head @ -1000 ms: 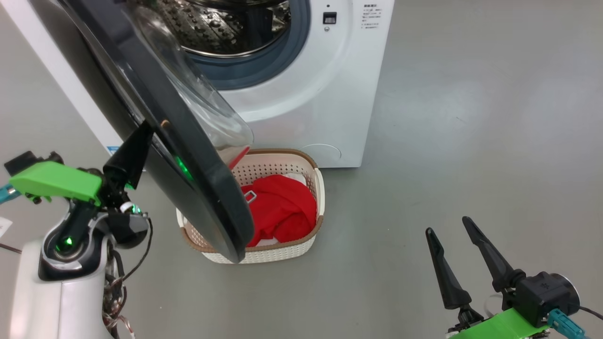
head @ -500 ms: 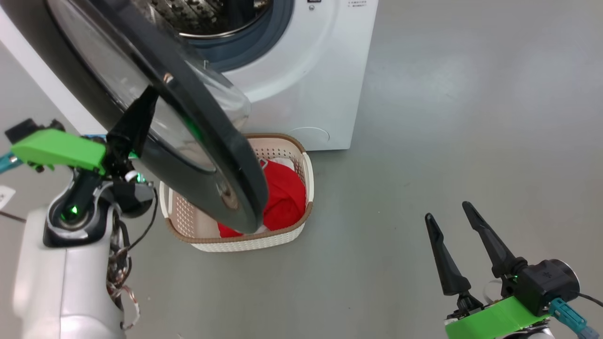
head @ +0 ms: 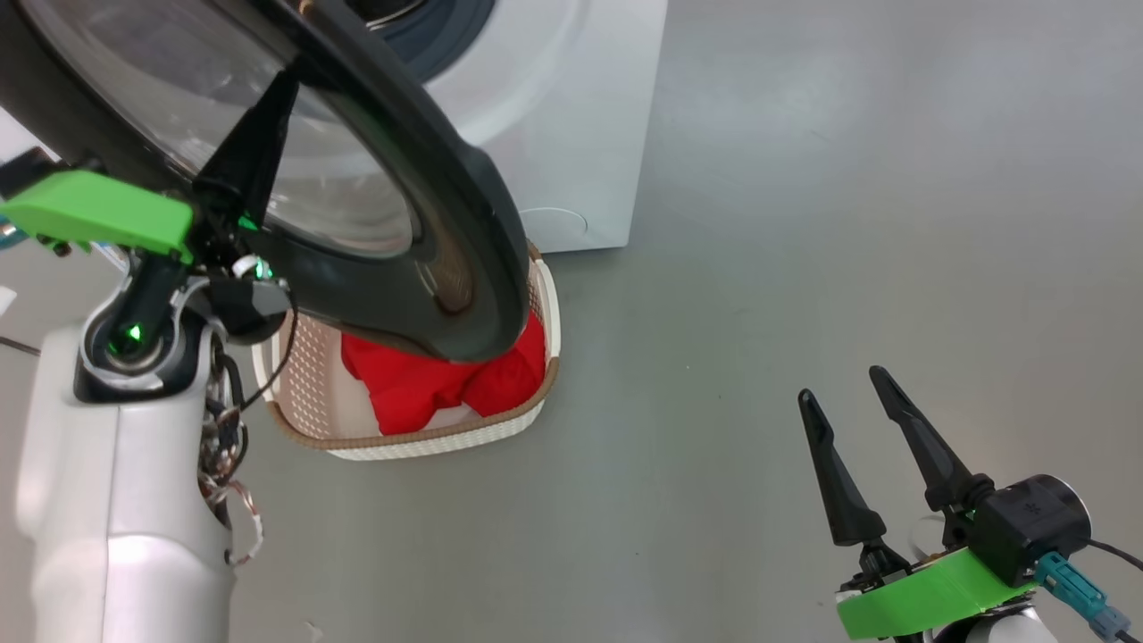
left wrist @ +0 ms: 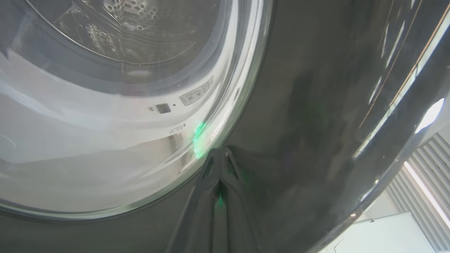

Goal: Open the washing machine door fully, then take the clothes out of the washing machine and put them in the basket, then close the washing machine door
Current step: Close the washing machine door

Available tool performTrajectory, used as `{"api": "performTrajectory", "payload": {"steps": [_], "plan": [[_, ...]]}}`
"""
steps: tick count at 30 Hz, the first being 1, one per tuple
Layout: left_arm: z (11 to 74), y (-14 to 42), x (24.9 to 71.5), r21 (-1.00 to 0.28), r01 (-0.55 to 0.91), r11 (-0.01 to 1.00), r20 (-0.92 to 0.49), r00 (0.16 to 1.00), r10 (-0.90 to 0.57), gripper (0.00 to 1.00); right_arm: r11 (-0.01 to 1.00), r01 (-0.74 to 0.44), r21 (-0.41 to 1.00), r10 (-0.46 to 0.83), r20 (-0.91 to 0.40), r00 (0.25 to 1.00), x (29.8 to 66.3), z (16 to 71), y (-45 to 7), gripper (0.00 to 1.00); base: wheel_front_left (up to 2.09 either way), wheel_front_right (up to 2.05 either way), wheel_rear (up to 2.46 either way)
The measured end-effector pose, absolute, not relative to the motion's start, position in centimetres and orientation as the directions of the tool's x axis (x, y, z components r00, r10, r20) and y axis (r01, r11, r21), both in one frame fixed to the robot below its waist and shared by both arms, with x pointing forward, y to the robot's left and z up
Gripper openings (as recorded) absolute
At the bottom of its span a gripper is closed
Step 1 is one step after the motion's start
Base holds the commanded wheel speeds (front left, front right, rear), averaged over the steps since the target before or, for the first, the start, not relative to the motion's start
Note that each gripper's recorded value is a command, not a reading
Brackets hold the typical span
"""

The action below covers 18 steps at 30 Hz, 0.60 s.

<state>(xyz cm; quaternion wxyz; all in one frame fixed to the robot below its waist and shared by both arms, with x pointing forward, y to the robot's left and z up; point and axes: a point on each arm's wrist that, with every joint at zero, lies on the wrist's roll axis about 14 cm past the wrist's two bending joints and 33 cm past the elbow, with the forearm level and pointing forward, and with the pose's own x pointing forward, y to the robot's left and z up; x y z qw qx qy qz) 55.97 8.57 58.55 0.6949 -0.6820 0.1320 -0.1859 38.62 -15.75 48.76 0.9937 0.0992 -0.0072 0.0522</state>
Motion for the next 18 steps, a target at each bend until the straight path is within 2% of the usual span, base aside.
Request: {"api": "performTrajectory", "payload": {"steps": [18], "plan": [[58.5,5.5,59.7,-0.996,0.084,-0.038,0.092,0.885,-0.457,0.0,0.982,-0.052,0.183,0.054,-0.003,0.999,38.9,47.7,-17.4,1.0,0.0,0.0,0.0]]}}
